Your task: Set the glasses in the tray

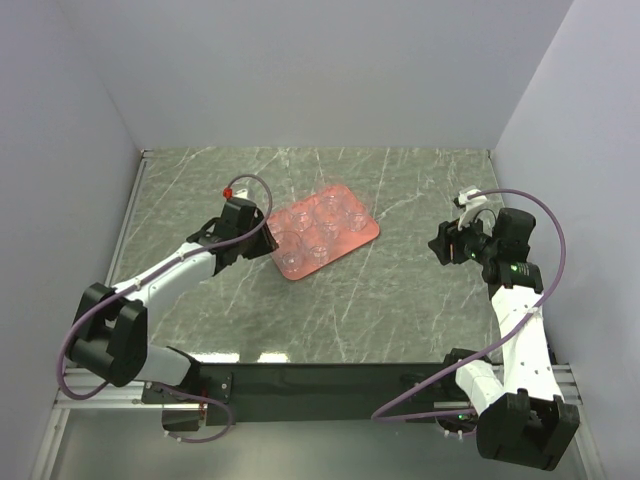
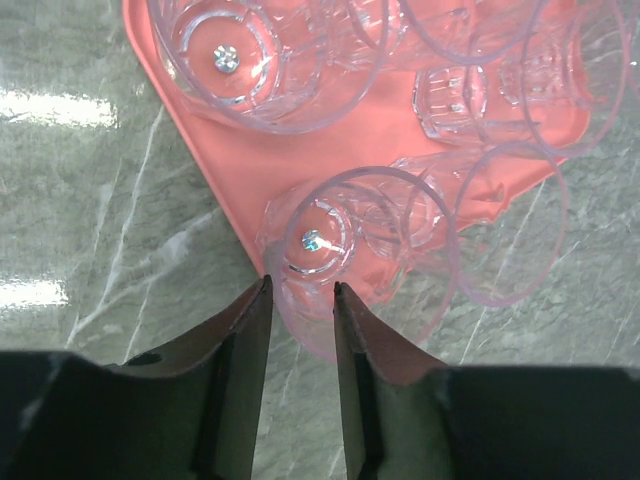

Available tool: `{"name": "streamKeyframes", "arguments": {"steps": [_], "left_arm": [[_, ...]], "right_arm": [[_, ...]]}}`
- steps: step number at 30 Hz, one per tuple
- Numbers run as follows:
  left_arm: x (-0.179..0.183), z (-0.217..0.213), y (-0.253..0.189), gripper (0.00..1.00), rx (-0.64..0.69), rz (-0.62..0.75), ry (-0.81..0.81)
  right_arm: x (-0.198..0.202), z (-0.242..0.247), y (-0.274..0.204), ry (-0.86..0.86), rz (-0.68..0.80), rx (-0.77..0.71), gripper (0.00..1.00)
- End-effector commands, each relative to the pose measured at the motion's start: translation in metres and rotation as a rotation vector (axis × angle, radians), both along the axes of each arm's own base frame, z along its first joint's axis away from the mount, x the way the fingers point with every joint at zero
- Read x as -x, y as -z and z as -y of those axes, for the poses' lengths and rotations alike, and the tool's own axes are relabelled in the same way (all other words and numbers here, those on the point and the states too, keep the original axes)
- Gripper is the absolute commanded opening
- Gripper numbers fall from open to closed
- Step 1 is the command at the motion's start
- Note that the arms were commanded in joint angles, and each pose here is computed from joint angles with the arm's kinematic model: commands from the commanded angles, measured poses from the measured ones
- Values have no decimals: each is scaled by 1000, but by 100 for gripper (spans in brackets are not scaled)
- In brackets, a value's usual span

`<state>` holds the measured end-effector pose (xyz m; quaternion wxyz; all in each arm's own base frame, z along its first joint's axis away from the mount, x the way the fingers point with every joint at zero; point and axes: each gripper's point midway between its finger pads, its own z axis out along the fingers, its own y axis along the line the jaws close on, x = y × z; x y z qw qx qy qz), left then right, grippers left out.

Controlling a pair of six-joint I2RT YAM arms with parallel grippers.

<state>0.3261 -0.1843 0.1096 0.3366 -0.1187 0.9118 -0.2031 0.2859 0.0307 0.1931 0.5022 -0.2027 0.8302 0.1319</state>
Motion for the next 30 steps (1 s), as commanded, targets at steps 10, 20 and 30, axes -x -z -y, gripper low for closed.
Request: {"name": "streamKeyframes", "arguments": {"steps": [10, 20, 30], "left_arm": [[-2, -15, -95, 54, -13, 264, 16], [31, -95, -162, 94, -186, 515, -161], [44, -175, -162, 99, -316, 537, -368]], "right_arm": [[1, 9, -9, 20, 45, -2, 60], [4, 21, -27, 78, 107, -19, 61], [10, 58, -64, 396, 279, -17, 75]]}}
